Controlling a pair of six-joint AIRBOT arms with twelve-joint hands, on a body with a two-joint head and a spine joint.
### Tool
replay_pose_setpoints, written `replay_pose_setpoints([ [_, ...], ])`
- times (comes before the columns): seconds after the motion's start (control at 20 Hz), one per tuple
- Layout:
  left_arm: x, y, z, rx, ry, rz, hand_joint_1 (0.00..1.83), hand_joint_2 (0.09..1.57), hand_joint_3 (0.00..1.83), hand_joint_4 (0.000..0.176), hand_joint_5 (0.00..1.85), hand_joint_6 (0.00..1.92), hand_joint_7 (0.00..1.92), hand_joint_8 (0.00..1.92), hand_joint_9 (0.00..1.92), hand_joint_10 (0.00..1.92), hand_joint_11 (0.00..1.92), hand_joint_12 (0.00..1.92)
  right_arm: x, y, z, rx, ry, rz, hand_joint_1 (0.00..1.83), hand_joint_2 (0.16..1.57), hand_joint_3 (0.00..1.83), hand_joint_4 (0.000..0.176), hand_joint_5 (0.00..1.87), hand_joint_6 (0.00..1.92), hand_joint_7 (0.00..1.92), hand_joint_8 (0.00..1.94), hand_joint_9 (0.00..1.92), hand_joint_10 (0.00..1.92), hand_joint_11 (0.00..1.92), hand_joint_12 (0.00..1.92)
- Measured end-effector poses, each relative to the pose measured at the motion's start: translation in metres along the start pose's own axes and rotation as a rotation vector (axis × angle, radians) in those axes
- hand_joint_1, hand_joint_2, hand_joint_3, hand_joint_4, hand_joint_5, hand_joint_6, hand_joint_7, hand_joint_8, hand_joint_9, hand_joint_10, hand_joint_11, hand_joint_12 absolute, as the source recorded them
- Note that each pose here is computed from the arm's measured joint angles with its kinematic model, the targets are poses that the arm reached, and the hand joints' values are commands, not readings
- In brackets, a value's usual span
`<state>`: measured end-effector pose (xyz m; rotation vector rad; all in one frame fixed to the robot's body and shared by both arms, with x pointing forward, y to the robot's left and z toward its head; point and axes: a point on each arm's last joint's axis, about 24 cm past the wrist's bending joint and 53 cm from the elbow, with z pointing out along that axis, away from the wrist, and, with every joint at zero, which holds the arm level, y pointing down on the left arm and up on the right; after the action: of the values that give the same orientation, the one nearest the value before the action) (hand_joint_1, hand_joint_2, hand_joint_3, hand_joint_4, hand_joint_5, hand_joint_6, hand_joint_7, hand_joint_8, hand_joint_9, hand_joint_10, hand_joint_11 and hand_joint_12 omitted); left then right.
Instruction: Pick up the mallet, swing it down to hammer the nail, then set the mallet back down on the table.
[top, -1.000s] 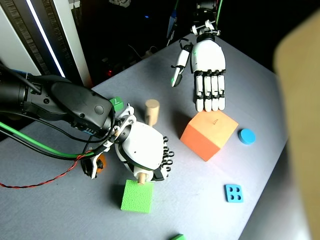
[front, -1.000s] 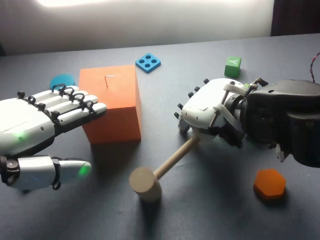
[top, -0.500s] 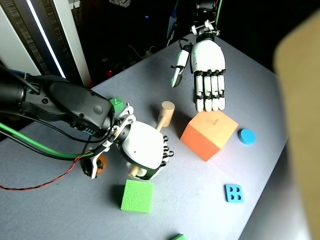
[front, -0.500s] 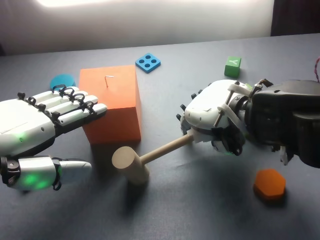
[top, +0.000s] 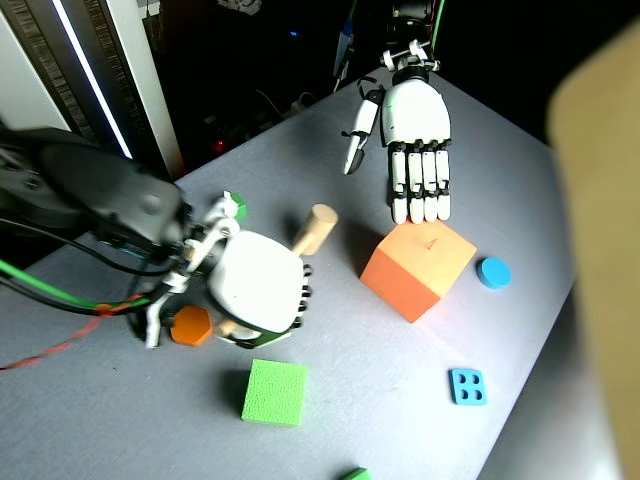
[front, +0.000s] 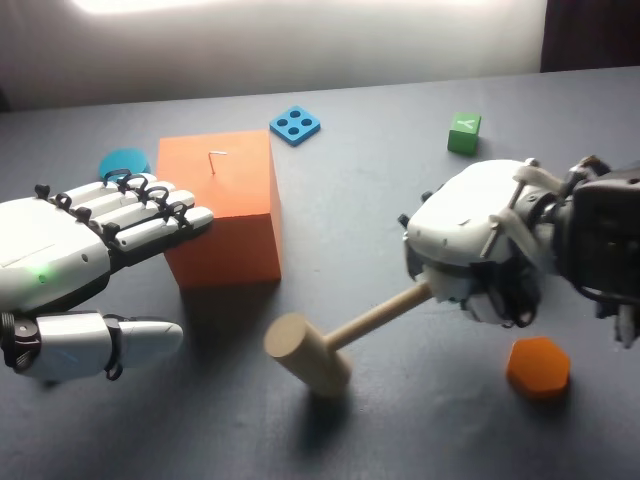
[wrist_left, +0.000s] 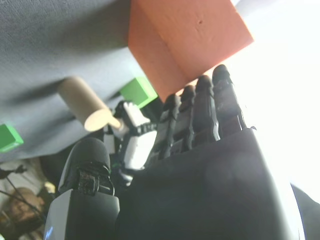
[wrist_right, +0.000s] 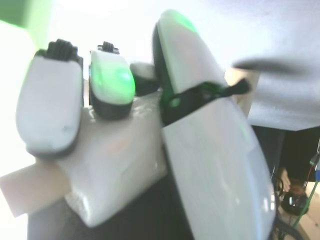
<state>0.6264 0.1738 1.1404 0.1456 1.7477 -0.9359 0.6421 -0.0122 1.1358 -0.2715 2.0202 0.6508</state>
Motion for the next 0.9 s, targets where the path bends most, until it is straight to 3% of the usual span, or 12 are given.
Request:
replay_pose_setpoints([
  [0.15,0.0,0.0,0.0,0.0,-0.001,-0.001,0.0,1.3,0.0,0.0,0.05,0.01,0.03,0.01,0.01,0.0,0.01,0.01,-0.014,-0.007,-0.018,0.014,-0.029,0.033,0.34,1.56,0.01,0.0,1.42,1.92,1.63,1.94,1.74,1.92,1.9,1.92],
  [0.3,0.0,0.0,0.0,0.0,-0.001,0.0,0.0,1.29,0.0,0.0,0.04,0.0,0.04,0.01,0.01,0.0,0.01,0.01,-0.055,-0.02,-0.035,0.02,-0.118,0.132,0.56,1.55,0.01,0.0,1.38,1.92,1.62,1.94,1.72,1.92,1.87,1.92],
  [0.45,0.0,0.0,0.0,0.0,-0.001,0.0,0.0,1.29,0.0,0.0,0.05,0.0,0.06,0.01,0.03,0.01,0.02,0.01,-0.088,-0.017,-0.046,-0.019,-0.199,0.222,0.72,1.52,0.0,0.0,1.38,1.92,1.62,1.94,1.7,1.92,1.83,1.92],
  [0.55,-0.001,0.0,0.0,0.001,-0.003,-0.002,0.0,1.29,0.0,0.0,0.04,0.0,0.05,0.0,0.02,0.0,0.01,0.01,-0.107,-0.005,-0.052,-0.08,-0.274,0.219,0.76,1.52,0.0,0.0,1.38,1.92,1.59,1.94,1.68,1.92,1.82,1.92],
  [0.65,-0.001,0.0,0.0,0.001,-0.003,-0.001,0.0,1.29,0.0,0.0,0.05,0.0,0.06,0.01,0.03,0.01,0.03,0.02,-0.129,0.011,-0.06,-0.145,-0.361,0.164,0.71,1.54,0.01,0.0,1.38,1.92,1.58,1.94,1.68,1.92,1.82,1.92],
  [0.9,-0.001,0.0,0.0,0.001,-0.003,-0.001,0.0,1.3,0.0,0.0,0.03,0.0,0.05,0.0,0.02,0.0,0.01,0.01,-0.158,0.005,-0.065,-0.115,-0.53,0.213,0.71,1.55,0.0,0.0,1.32,1.92,1.54,1.94,1.66,1.92,1.81,1.92],
])
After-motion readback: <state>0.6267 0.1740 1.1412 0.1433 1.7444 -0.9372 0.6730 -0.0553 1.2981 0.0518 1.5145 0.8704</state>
